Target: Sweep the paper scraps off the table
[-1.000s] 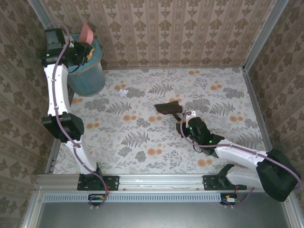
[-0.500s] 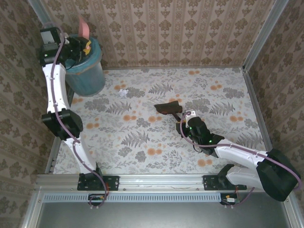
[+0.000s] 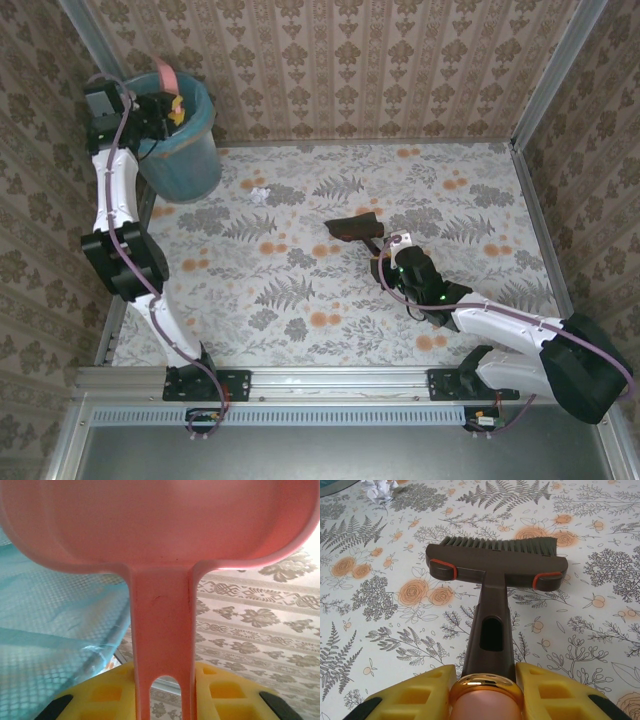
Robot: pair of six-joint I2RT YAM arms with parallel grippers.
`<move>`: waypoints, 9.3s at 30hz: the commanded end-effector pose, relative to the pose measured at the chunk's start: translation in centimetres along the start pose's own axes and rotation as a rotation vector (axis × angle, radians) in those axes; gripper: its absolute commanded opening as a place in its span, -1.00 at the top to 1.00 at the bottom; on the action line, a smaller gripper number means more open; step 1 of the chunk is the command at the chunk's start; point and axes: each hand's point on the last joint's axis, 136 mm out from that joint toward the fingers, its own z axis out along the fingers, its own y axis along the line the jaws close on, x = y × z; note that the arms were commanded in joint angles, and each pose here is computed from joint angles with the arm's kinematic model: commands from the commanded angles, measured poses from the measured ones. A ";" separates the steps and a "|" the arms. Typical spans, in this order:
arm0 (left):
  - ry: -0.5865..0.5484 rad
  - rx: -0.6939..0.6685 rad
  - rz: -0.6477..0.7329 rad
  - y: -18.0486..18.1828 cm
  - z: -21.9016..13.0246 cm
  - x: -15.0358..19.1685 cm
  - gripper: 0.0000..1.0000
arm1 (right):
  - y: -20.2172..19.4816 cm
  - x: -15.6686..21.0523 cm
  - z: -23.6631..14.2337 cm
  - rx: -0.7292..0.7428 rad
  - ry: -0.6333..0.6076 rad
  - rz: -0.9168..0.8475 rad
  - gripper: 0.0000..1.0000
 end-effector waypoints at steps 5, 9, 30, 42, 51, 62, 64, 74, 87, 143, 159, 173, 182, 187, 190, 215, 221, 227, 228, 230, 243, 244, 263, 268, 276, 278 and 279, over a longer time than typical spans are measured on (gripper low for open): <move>0.005 0.139 0.056 -4.3 -2.0 1.0 1.00 | 0.0 0.3 0.1 0.012 0.031 -0.015 1.00; 0.000 0.144 0.073 -4.6 -2.2 1.1 1.00 | 0.1 0.2 0.1 0.013 0.030 -0.014 1.00; 0.132 0.216 0.411 -11.6 -4.6 16.8 1.00 | -0.5 0.2 0.0 0.045 0.022 -0.011 1.00; 0.236 0.008 0.612 -1.3 -5.0 25.4 1.00 | -0.6 0.1 -0.2 0.041 0.007 -0.003 1.00; 0.302 -0.310 0.758 13.7 -7.2 28.7 1.00 | -1.1 -0.1 -0.5 0.068 -0.008 0.008 1.00; 0.372 -0.575 0.932 24.4 -8.9 29.5 1.00 | -2.0 -1.9 -2.7 0.089 -0.117 0.035 1.00; 0.356 -0.608 0.954 25.4 -9.3 28.9 1.00 | -1.9 -2.7 -3.4 0.077 -0.143 0.052 1.00; 0.256 -0.770 0.976 28.0 -10.7 26.2 1.00 | 3.9 -10.1 -3.2 -0.089 -0.185 0.034 1.00; 0.258 -0.847 0.944 29.5 -10.8 25.0 1.00 | 14.1 -17.8 8.0 -0.204 -0.127 -0.120 1.00; 0.483 -0.555 1.100 26.0 -8.7 33.6 1.00 | -2.8 -6.0 -4.6 0.235 0.095 0.205 1.00; 0.708 -0.470 1.209 25.5 -9.5 40.4 1.00 | -5.8 -7.9 -9.3 0.292 0.116 0.320 1.00; 0.889 -0.769 1.426 31.2 -13.0 43.2 1.00 | -5.8 -11.2 -7.4 0.329 0.209 0.189 1.00; 0.902 -0.857 1.417 32.4 -11.4 42.7 1.00 | -4.4 -12.6 -2.5 0.284 0.238 0.181 1.00; 0.906 -0.869 1.355 32.7 -10.0 42.0 1.00 | -3.7 -11.1 0.2 0.257 0.300 0.187 1.00; 0.912 -0.867 1.335 32.8 -9.1 42.0 1.00 | -3.5 -10.2 0.5 0.255 0.328 0.180 1.00; 0.887 -0.879 1.314 34.9 -5.1 41.5 1.00 | 1.3 -3.0 -4.7 0.132 0.404 0.128 1.00; 0.867 -0.857 1.312 34.7 -5.1 41.3 1.00 | 2.2 -2.0 -6.6 0.097 0.410 0.125 1.00; 0.846 -0.834 1.324 34.2 -5.3 41.1 1.00 | 0.4 -3.5 -7.9 0.160 0.309 0.116 1.00; 0.843 -0.831 1.326 34.1 -5.3 41.1 1.00 | 0.2 -4.0 -8.0 0.171 0.290 0.110 1.00; 0.839 -0.826 1.331 34.1 -5.3 41.0 1.00 | -0.3 -4.7 -8.1 0.195 0.254 0.098 1.00; 0.785 -0.782 1.371 33.4 -5.4 40.4 1.00 | -3.1 -8.4 -6.7 0.294 -0.073 0.032 1.00; 0.781 -0.780 1.377 33.3 -5.4 40.3 1.00 | -3.6 -7.8 -6.4 0.303 -0.089 0.042 1.00; 0.654 -0.708 1.426 32.2 -4.7 39.3 1.00 | -7.3 -2.0 -4.1 0.356 -0.210 0.108 1.00; 0.620 -0.694 1.422 31.5 -4.7 39.0 1.00 | -7.0 -2.0 -4.1 0.332 -0.218 0.131 1.00; 0.555 -0.688 1.408 30.0 -5.4 38.2 1.00 | -7.3 -1.6 -4.0 0.336 -0.219 0.145 1.00; 0.535 -0.689 1.406 29.4 -5.8 37.9 1.00 | -7.1 -1.6 -3.9 0.318 -0.219 0.155 1.00; 0.523 -0.692 1.401 29.0 -6.1 37.7 1.00 | -7.0 -1.5 -3.8 0.311 -0.215 0.157 1.00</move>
